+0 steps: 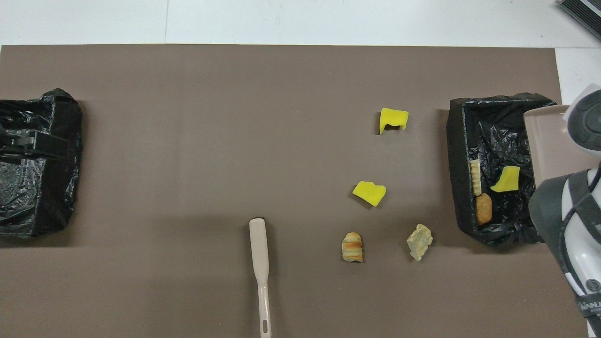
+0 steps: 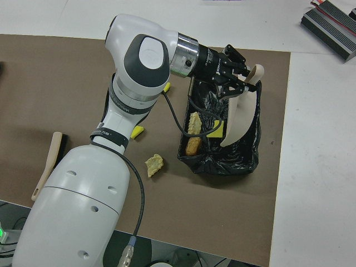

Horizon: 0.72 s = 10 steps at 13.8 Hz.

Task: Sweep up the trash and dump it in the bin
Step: 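Tip the dustpan over the bin with the right gripper, then carry the empty dustpan back to the table center with the right gripper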

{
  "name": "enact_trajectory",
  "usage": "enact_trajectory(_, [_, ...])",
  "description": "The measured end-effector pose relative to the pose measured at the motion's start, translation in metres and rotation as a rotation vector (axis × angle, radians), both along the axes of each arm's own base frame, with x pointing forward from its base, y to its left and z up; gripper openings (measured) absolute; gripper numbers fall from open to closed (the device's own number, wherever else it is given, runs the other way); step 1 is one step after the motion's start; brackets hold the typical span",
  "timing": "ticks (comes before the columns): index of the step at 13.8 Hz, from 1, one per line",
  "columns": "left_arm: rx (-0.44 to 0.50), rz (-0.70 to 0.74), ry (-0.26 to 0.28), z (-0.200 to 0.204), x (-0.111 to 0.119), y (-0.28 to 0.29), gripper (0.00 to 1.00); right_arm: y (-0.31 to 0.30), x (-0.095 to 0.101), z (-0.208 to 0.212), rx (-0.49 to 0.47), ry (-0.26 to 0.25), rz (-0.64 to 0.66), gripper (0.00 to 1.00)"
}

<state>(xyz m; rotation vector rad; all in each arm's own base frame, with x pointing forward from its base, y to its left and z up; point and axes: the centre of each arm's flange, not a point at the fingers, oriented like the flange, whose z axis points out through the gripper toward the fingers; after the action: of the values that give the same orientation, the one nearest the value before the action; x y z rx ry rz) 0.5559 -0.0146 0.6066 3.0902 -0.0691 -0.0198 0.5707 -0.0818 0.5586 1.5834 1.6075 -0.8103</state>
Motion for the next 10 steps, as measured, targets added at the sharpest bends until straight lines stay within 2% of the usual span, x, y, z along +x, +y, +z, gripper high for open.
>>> enact_trajectory(7, [0.001,-0.009,-0.004,0.005,-0.004,-0.005,1.0,0.014,0.004,0.049,0.004,-0.087,0.001,0.32])
enact_trajectory(9, [0.001,-0.009,-0.007,0.007,-0.005,-0.005,1.0,0.032,0.003,0.057,0.069,-0.11,-0.018,0.32])
enact_trajectory(10, [0.001,-0.008,-0.008,0.008,-0.005,-0.004,1.0,0.039,0.001,0.058,0.117,-0.138,-0.057,0.32])
